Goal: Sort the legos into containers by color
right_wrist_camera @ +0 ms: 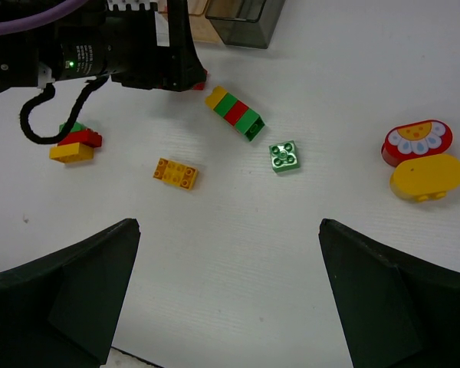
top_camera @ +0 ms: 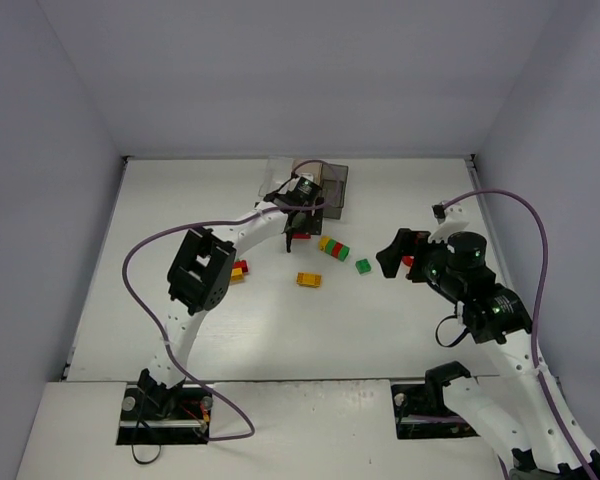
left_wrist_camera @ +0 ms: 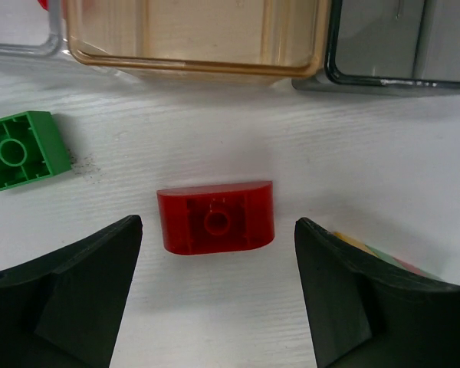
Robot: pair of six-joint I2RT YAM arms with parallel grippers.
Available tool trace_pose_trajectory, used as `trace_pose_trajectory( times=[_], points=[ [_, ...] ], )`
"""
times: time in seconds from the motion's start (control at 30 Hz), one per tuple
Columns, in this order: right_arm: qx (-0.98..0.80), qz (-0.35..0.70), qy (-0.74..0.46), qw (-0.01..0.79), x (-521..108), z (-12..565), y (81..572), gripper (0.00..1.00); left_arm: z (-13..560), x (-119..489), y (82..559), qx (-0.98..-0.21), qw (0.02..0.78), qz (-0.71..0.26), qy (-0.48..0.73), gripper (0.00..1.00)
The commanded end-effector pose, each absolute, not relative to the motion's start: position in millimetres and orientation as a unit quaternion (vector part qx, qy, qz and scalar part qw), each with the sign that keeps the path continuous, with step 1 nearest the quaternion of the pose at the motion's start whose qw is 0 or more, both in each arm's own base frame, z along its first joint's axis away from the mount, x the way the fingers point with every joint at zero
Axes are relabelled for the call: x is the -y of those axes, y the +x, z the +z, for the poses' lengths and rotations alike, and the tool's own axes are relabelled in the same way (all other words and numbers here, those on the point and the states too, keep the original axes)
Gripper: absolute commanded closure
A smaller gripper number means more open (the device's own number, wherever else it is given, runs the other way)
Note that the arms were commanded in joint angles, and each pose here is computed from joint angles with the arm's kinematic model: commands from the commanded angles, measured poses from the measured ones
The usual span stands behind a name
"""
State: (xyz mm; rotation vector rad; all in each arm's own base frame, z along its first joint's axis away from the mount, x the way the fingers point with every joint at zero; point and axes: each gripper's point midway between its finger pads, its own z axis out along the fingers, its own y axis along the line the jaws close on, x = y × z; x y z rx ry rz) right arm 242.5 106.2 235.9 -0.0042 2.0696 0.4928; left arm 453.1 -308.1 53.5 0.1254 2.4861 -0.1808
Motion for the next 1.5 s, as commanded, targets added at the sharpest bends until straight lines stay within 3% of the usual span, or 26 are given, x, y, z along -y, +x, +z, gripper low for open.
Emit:
trace_pose_trajectory(
  times=[0.0,0.37,0.47,0.7,0.8,1.13,1.47],
  points=[
    [-0.839,0.208,0.002,0.503,-107.2,244.9,245.4,0.00,100.5,312.1,475.1,-0.923,0.377,-0.076,0.002,0.26],
    [-0.840,0.198,0.005,0.505,-103.3,243.1,245.3,0.00,68.3,315.7,462.2,-0.937,0.338,-0.084,-0.004,0.27],
    [-0.841,0.198,0.006,0.504,-103.3,241.1,245.1,0.00,64.9,314.1,462.5,-0.938,0.336,-0.081,-0.005,0.31],
    [-0.840,0.199,0.007,0.505,-103.1,241.3,244.2,0.00,71.2,311.3,462.0,-0.936,0.344,-0.079,-0.002,0.70],
    [-0.840,0.200,0.007,0.504,-102.9,239.8,242.5,0.00,96.7,306.1,456.4,-0.931,0.356,-0.080,0.005,0.80],
    [-0.838,0.196,0.005,0.508,-101.9,244.3,244.0,0.00,224.8,267.7,466.2,-0.886,0.456,-0.080,0.026,0.80],
    [-0.841,0.192,0.005,0.507,-101.4,243.8,246.7,0.00,222.1,235.1,547.4,-0.871,0.488,-0.057,0.013,0.78]
  ],
)
